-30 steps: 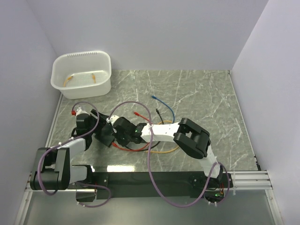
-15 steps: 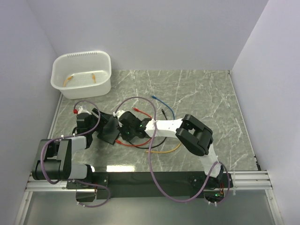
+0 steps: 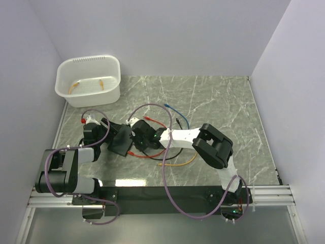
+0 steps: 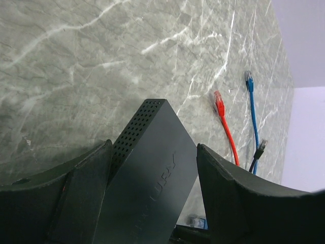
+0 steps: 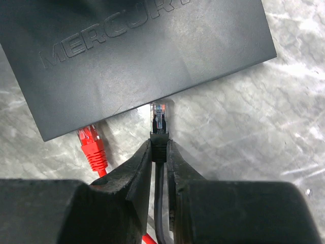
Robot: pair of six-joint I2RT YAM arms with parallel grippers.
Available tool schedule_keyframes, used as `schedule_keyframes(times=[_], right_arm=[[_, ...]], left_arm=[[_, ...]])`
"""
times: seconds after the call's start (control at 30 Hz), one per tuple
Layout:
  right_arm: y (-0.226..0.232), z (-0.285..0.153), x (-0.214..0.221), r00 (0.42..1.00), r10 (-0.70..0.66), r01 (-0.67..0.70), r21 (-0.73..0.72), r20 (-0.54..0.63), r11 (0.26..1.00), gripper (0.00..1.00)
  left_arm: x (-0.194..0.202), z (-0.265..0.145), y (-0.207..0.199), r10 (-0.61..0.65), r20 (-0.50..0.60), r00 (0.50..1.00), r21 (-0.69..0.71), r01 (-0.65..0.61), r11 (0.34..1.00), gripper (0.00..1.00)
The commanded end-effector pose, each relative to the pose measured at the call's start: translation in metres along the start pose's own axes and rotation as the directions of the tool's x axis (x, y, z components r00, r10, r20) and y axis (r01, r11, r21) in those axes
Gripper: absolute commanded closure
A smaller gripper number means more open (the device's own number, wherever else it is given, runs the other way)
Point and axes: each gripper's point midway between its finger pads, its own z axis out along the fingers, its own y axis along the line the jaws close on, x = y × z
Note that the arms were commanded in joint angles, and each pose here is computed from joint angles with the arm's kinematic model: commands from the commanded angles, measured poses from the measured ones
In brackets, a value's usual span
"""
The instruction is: Insert the plug into the switch port
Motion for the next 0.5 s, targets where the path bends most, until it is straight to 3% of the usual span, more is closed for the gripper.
schedule_keyframes(times=[0.0, 0.47], right_arm=[[0.014, -0.017, -0.029, 0.993, -0.024, 0.025, -0.003, 0.115, 1.000, 1.00], [0.035, -0.021, -0.023, 0.994, -0.045, 0.048, -0.023, 0.102, 0.999, 1.00]], left_arm=[[0.033, -0.006, 0.004, -0.034, -0.129, 0.991, 0.001, 0.035, 0.999, 0.27], [0.028, -0.008, 0.004, -0.009, -0.097, 0.995, -0.001, 0.009, 1.000, 0.28]])
